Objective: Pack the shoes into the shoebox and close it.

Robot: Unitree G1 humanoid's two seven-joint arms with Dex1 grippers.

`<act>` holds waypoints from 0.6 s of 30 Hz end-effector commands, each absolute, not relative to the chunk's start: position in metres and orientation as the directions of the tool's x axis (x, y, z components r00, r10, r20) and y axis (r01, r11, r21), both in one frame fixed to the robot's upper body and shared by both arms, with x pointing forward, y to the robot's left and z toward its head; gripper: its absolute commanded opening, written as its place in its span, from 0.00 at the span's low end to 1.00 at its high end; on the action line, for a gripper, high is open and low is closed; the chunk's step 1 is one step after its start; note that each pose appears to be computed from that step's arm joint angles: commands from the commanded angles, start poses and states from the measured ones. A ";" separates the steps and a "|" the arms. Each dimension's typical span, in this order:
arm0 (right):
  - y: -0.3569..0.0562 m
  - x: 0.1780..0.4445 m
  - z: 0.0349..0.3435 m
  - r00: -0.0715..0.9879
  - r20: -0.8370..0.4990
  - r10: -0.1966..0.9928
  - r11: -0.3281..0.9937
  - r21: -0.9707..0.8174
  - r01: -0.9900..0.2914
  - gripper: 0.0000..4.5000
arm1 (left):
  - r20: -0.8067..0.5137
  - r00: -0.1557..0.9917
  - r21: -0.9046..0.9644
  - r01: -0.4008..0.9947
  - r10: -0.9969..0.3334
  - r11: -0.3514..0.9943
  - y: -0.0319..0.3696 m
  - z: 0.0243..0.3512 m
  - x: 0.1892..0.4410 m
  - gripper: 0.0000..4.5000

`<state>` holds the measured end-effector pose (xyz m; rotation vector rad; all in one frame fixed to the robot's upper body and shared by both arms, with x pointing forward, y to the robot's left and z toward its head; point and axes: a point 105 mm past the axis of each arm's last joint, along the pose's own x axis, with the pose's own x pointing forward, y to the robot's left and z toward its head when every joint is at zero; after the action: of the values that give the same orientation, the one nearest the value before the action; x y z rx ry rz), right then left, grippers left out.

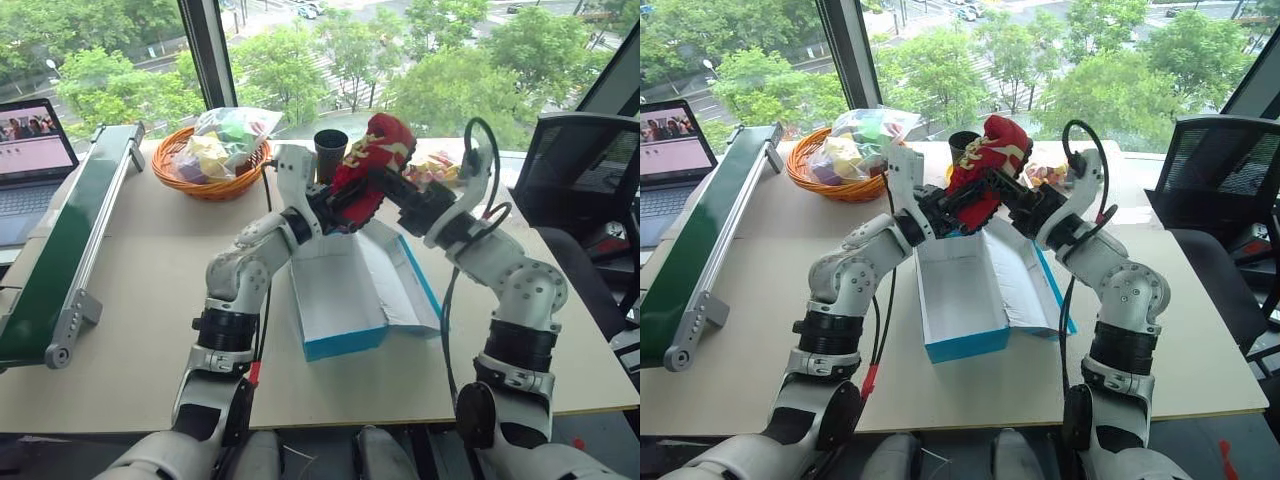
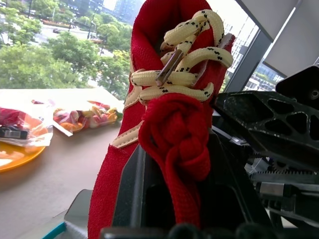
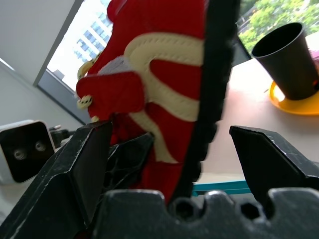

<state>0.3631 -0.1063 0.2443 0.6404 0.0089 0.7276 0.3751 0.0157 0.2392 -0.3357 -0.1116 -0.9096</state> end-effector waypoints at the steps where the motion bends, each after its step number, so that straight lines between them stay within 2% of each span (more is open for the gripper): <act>1: -0.108 0.358 0.257 0.742 0.255 0.620 0.559 0.520 -0.646 1.00 | 0.290 0.582 -0.205 0.813 -0.760 0.545 0.013 0.258 0.369 0.09; 2: -0.109 0.359 0.257 0.748 0.258 0.612 0.563 0.523 -0.641 1.00 | 0.293 0.581 -0.207 0.814 -0.759 0.543 0.013 0.259 0.368 0.09; 5: -0.119 0.368 0.259 0.788 0.276 0.550 0.581 0.552 -0.599 0.85 | 0.297 0.579 -0.220 0.815 -0.759 0.536 0.012 0.260 0.364 0.08; 9: -0.125 0.373 0.262 0.805 0.295 0.515 0.578 0.574 -0.580 0.55 | 0.292 0.581 -0.229 0.814 -0.760 0.534 0.012 0.259 0.361 0.08; 14: -0.126 0.378 0.270 0.801 0.334 0.497 0.538 0.606 -0.586 0.24 | 0.280 0.585 -0.236 0.811 -0.761 0.536 0.010 0.256 0.356 0.08; 16: -0.124 0.378 0.271 0.799 0.336 0.499 0.533 0.608 -0.589 0.16 | 0.282 0.580 -0.251 0.813 -0.764 0.525 0.012 0.255 0.353 0.27; 18: -0.125 0.379 0.271 0.802 0.331 0.497 0.543 0.603 -0.585 0.11 | 0.287 0.563 -0.246 0.825 -0.775 0.508 0.016 0.256 0.347 0.40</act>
<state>0.3781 -0.1066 0.2425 0.7586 0.0071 0.6858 0.3652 0.0245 0.2412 -0.3761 -0.0988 -0.8709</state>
